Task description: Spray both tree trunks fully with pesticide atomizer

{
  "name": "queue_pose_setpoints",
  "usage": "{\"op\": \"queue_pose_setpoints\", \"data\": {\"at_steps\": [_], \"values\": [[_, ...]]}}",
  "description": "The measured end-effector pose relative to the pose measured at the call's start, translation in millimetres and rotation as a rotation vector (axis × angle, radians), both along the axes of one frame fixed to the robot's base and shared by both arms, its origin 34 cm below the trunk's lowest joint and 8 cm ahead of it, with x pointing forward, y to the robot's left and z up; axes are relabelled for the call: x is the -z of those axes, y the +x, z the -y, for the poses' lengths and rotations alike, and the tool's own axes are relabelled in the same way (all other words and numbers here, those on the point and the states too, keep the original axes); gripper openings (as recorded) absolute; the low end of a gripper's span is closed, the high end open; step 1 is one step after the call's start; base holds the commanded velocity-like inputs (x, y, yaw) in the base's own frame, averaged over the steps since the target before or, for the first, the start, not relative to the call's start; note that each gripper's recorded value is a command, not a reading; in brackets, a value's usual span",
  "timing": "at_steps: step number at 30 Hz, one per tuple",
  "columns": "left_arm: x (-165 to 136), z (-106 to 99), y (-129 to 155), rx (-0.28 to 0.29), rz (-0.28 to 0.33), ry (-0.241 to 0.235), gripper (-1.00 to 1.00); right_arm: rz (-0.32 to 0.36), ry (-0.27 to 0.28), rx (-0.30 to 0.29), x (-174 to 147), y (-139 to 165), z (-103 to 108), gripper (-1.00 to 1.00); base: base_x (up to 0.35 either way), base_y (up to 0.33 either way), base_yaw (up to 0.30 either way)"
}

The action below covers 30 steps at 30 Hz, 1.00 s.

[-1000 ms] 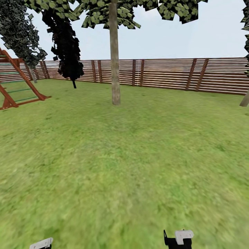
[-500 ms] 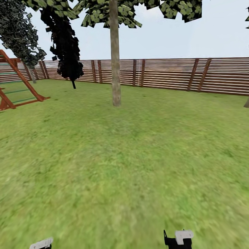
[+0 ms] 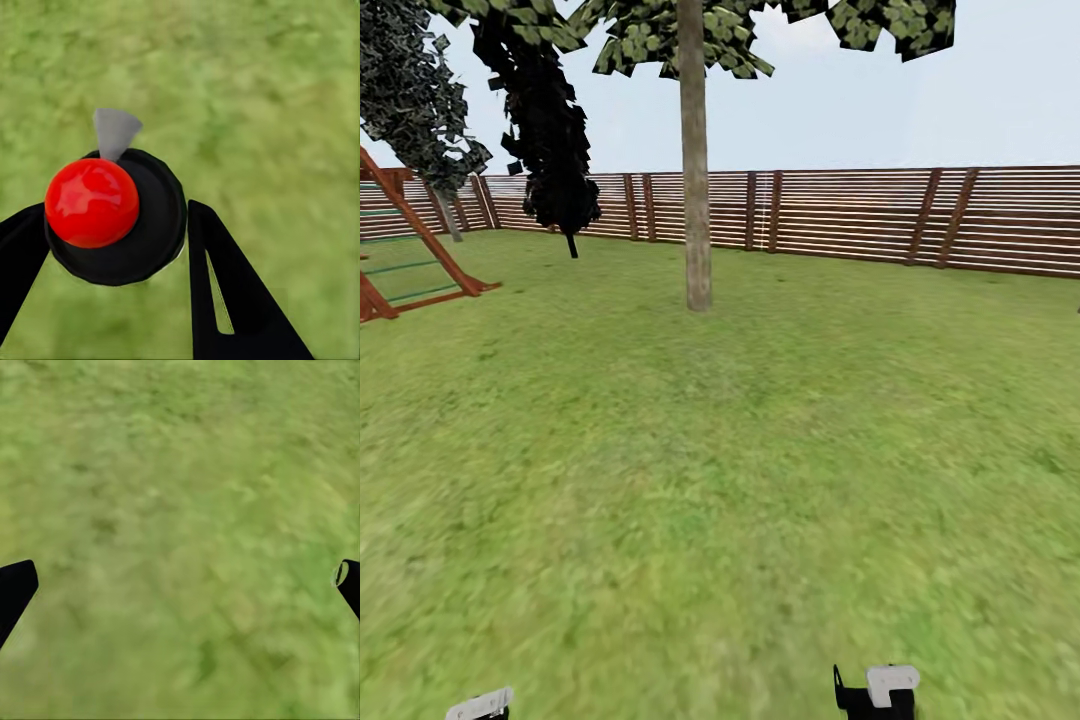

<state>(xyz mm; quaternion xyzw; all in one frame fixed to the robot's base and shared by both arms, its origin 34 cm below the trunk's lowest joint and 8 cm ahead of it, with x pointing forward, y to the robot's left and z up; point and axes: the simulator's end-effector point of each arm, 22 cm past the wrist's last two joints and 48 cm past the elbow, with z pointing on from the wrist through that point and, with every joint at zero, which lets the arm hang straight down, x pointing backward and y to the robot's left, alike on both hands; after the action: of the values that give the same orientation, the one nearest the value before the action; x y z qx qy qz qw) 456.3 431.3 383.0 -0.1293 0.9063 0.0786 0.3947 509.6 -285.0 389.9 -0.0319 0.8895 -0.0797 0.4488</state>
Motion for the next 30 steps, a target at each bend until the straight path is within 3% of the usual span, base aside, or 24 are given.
{"op": "queue_pose_setpoints", "data": {"at_steps": [30], "values": [[0.1, 0.9, 0.1, 0.000, 0.001, -0.001, -1.00, 0.000, 0.004, -0.001, 0.1, 0.0, -3.1, 1.00, 0.338, 0.077, 0.000]]}}
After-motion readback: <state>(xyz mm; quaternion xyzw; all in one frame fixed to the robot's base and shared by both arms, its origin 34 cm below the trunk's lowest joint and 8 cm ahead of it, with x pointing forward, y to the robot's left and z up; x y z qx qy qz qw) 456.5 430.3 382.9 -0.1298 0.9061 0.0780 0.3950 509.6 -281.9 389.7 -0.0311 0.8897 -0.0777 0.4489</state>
